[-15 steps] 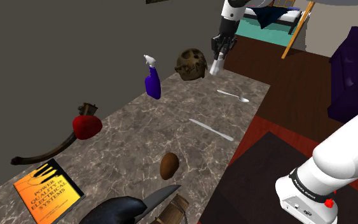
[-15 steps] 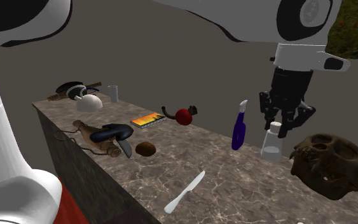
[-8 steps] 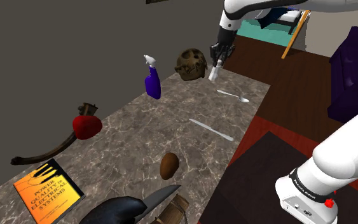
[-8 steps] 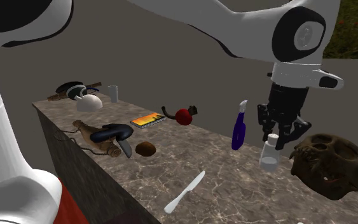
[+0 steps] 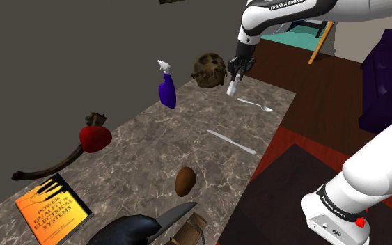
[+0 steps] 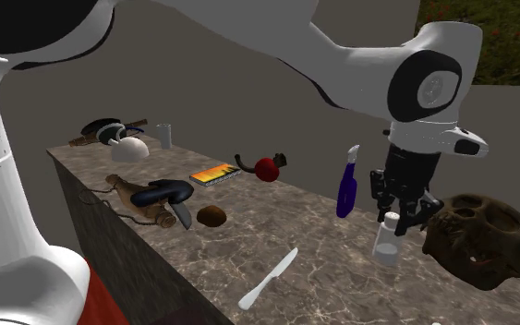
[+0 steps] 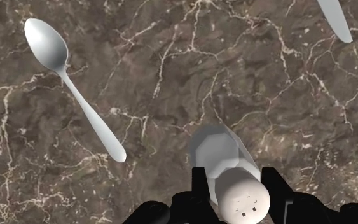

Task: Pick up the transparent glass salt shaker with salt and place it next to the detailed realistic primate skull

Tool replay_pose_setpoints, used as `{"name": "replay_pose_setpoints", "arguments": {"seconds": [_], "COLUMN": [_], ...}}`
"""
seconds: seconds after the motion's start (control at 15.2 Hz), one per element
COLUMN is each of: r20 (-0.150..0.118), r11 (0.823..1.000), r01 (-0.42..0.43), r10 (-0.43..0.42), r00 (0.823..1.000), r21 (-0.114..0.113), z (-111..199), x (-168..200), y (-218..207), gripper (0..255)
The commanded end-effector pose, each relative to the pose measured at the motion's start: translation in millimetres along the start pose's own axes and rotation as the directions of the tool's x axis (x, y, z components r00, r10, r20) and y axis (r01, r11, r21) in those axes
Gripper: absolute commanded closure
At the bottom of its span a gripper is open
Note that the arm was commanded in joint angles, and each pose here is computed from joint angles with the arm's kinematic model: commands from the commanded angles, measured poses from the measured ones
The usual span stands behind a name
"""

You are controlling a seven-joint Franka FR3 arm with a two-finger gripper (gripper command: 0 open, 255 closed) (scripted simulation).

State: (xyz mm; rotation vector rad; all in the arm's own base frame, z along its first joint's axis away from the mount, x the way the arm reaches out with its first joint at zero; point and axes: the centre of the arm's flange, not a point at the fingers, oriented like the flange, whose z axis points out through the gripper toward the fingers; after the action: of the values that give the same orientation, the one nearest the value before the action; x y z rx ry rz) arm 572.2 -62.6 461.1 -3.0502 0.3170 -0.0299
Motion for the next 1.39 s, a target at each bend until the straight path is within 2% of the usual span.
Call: {"name": "replay_pose_setpoints", "arguments": {"seconds": [0.0, 0.92, 1.32], "r20": [-0.001, -0.001, -0.001], "r11": [1.000, 1.000, 1.000], "r01": [0.000, 0.000, 0.000], "r10": [0.000, 0.000, 0.000], "r00": [1.000, 1.000, 1.000], "r21": [0.000, 0.000, 0.000], "z": [10.8, 86.2, 86.2], "x": [0.1, -0.8, -0.8], "y": [2.3, 8.1, 8.1], "gripper": [255, 255, 255]}}
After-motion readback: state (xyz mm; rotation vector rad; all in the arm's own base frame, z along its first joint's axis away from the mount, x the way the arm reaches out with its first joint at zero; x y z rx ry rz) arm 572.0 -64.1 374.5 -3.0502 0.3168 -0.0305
